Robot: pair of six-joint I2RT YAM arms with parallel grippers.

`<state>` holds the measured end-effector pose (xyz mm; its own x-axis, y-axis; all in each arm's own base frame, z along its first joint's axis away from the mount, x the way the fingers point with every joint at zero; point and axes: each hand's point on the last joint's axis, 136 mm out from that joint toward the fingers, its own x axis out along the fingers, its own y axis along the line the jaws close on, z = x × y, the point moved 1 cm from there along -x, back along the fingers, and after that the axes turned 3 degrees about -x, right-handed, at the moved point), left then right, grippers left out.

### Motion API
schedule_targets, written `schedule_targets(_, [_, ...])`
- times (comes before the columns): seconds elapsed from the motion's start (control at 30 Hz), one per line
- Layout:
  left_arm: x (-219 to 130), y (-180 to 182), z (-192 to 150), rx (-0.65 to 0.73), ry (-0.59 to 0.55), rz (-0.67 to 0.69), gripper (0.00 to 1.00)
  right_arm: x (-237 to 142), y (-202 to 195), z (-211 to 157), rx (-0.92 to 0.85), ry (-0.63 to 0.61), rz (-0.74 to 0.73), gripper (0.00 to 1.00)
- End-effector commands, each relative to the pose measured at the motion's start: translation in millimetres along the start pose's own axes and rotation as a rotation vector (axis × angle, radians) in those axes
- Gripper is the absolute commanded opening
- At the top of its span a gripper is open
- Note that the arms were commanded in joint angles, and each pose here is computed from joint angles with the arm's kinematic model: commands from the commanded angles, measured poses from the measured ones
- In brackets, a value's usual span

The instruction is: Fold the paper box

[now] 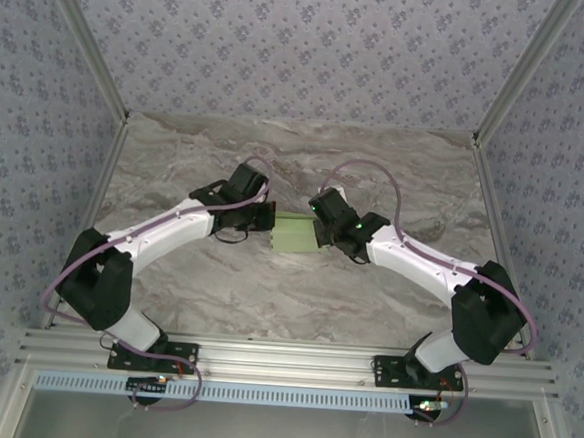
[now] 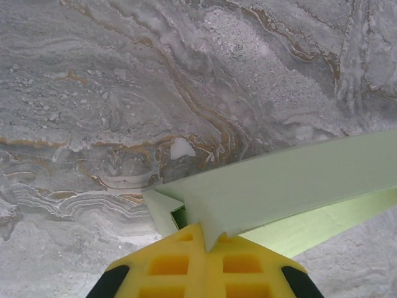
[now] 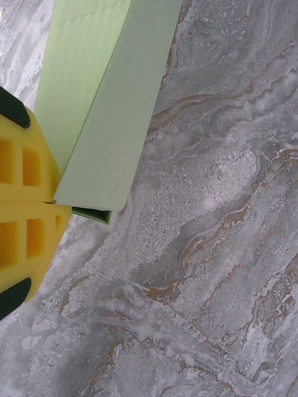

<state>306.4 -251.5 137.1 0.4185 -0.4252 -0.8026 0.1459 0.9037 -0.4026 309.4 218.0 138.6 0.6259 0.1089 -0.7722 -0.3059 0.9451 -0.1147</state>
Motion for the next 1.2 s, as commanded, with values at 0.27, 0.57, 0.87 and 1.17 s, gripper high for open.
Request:
schedule_targets(0.27, [-12, 4, -19, 0.125, -0.072, 0.028, 0.2, 7, 8, -15, -0.013, 0.051, 0.016, 0.01])
schedule_targets(0.57, [-54, -10, -8, 0.181, -0.152, -0.057, 0.43, 9, 8, -18, -0.015, 0.057, 0.007, 0.01])
schedule_targets(0.87, [-48, 6, 18, -0.03, -0.16, -0.125, 0.54, 7, 9, -17, -0.019, 0.049, 0.006, 0.01])
schedule_targets(1.17, [-6, 6, -3, -0.088, -0.043, -0.157, 0.51, 8, 9, -18, -0.018, 0.05, 0.002, 0.01])
